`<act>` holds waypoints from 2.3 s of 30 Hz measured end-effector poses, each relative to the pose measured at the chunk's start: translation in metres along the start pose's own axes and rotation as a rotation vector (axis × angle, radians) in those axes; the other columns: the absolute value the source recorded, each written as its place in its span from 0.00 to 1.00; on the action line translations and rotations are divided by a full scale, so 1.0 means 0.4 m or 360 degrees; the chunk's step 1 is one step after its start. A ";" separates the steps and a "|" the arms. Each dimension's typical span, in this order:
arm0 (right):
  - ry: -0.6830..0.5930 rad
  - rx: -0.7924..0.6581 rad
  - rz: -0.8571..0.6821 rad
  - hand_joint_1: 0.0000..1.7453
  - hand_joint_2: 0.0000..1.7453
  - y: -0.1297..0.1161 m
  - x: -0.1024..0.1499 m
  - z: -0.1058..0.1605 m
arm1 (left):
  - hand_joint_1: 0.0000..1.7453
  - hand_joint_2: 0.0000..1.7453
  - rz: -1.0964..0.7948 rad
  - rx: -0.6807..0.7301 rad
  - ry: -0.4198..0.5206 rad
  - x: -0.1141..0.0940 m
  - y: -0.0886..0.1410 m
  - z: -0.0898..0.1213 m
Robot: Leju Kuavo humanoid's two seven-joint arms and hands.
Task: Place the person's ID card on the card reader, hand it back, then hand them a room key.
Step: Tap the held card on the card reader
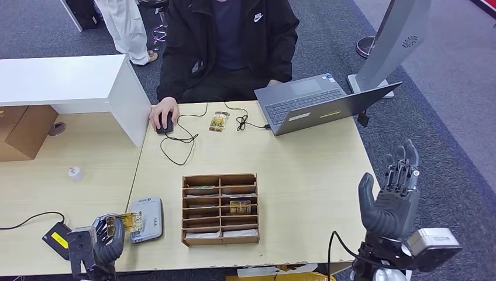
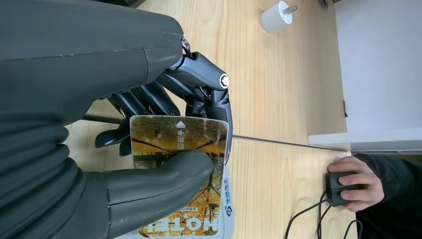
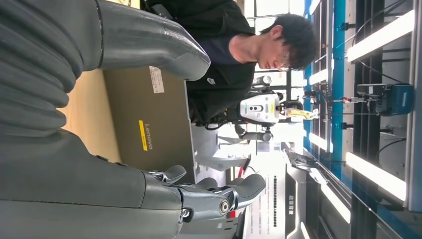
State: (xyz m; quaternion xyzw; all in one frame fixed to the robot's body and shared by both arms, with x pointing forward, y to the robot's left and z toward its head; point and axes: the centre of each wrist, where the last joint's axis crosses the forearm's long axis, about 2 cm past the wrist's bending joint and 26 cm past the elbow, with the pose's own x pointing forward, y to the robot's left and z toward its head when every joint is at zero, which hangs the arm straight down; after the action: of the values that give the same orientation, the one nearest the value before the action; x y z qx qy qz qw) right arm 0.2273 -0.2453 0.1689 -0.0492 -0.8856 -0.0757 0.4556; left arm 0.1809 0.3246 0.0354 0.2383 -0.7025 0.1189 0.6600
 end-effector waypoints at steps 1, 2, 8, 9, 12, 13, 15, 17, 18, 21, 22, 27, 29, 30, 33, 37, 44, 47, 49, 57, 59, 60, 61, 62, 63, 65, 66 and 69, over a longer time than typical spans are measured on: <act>0.0001 0.0002 -0.0002 0.00 1.00 0.001 0.000 0.000 | 1.00 1.00 0.0002 -0.0002 -0.0002 -0.001 -0.001 0.000; 0.0003 0.0003 -0.0002 0.00 1.00 0.002 -0.001 0.000 | 1.00 1.00 0.0004 -0.0007 -0.0006 -0.001 -0.002 -0.001; 0.0007 0.0006 -0.0008 0.00 1.00 0.003 -0.003 0.002 | 1.00 1.00 0.0011 -0.0068 -0.0030 -0.002 -0.021 0.004; 0.0007 0.0007 -0.0009 0.00 1.00 0.003 -0.003 0.002 | 1.00 1.00 0.0010 -0.0078 -0.0031 -0.002 -0.025 0.005; 0.0008 0.0007 -0.0008 0.00 1.00 0.003 -0.004 0.002 | 1.00 1.00 0.0007 -0.0093 -0.0029 -0.002 -0.034 0.008; 0.0009 0.0006 -0.0008 0.00 1.00 0.003 -0.004 0.002 | 1.00 1.00 0.0006 -0.0096 -0.0027 -0.002 -0.036 0.009; 0.0009 0.0005 -0.0008 0.00 1.00 0.003 -0.004 0.003 | 1.00 1.00 0.0005 -0.0100 -0.0020 -0.003 -0.039 0.010; 0.0010 0.0005 -0.0007 0.00 1.00 0.003 -0.004 0.003 | 1.00 1.00 0.0006 -0.0101 -0.0012 -0.005 -0.041 0.012; 0.0010 0.0004 -0.0007 0.00 1.00 0.003 -0.004 0.003 | 1.00 1.00 0.0006 -0.0100 -0.0007 -0.006 -0.041 0.013; 0.0010 0.0004 -0.0007 0.00 1.00 0.003 -0.004 0.003 | 1.00 1.00 -0.0001 -0.0089 0.0013 -0.010 -0.042 0.015; 0.0010 0.0004 -0.0007 0.00 1.00 0.003 -0.004 0.003 | 1.00 1.00 -0.0004 -0.0086 0.0021 -0.011 -0.042 0.016; 0.0010 0.0004 -0.0007 0.00 1.00 0.003 -0.004 0.003 | 1.00 1.00 -0.0009 -0.0080 0.0033 -0.014 -0.042 0.017; 0.0010 0.0004 -0.0007 0.00 1.00 0.003 -0.004 0.003 | 1.00 1.00 -0.0009 -0.0080 0.0033 -0.014 -0.042 0.017; 0.0010 0.0004 -0.0007 0.00 1.00 0.003 -0.004 0.003 | 1.00 1.00 -0.0009 -0.0080 0.0033 -0.014 -0.042 0.017; 0.0010 0.0004 -0.0007 0.00 1.00 0.003 -0.004 0.003 | 1.00 1.00 -0.0010 -0.0080 0.0034 -0.014 -0.041 0.018; 0.0011 0.0004 -0.0007 0.00 1.00 0.003 -0.004 0.003 | 1.00 1.00 -0.0019 -0.0073 0.0049 -0.019 -0.041 0.019; 0.0036 0.0019 -0.0011 0.00 1.00 0.009 -0.011 0.008 | 1.00 1.00 -0.0061 -0.0046 0.0077 -0.031 -0.051 0.013; 0.0038 0.0019 -0.0012 0.00 1.00 0.010 -0.011 0.009 | 1.00 1.00 -0.0095 -0.0029 0.0070 -0.034 -0.055 0.011; 0.0038 0.0019 -0.0012 0.00 1.00 0.010 -0.011 0.009 | 1.00 1.00 -0.0115 -0.0033 0.0065 -0.034 -0.060 0.010; 0.0046 0.0022 -0.0015 0.00 1.00 0.012 -0.011 0.008 | 1.00 1.00 -0.0204 -0.0030 0.0089 -0.035 -0.083 0.008; 0.0050 0.0021 -0.0015 0.00 1.00 0.013 -0.011 0.007 | 1.00 1.00 -0.0239 -0.0025 0.0103 -0.035 -0.086 0.008; 0.0052 0.0021 -0.0015 0.00 1.00 0.013 -0.011 0.007 | 1.00 1.00 -0.0257 -0.0023 0.0109 -0.035 -0.087 0.008; 0.0055 0.0021 -0.0015 0.00 1.00 0.013 -0.011 0.007 | 1.00 1.00 -0.0275 -0.0021 0.0112 -0.036 -0.087 0.008; 0.0057 0.0022 -0.0015 0.00 1.00 0.013 -0.011 0.007 | 1.00 1.00 -0.0293 -0.0021 0.0112 -0.036 -0.087 0.008; 0.0058 0.0022 -0.0015 0.00 1.00 0.013 -0.011 0.007 | 1.00 1.00 -0.0310 -0.0022 0.0113 -0.037 -0.088 0.008; 0.0059 0.0022 -0.0015 0.00 1.00 0.013 -0.011 0.007 | 1.00 1.00 -0.0339 -0.0023 0.0113 -0.037 -0.088 0.008; 0.0060 0.0022 -0.0015 0.00 1.00 0.013 -0.011 0.007 | 1.00 1.00 -0.0352 -0.0024 0.0113 -0.037 -0.089 0.008; 0.0062 0.0023 -0.0014 0.00 1.00 0.013 -0.011 0.007 | 1.00 1.00 -0.0382 -0.0030 0.0110 -0.036 -0.091 0.008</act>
State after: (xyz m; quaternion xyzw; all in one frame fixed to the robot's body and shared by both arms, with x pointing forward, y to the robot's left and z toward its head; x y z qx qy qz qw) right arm 0.2283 -0.2399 0.1643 -0.0404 -0.8773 -0.0724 0.4727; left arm 0.1964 0.2946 0.0155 0.3103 -0.6467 0.0405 0.6956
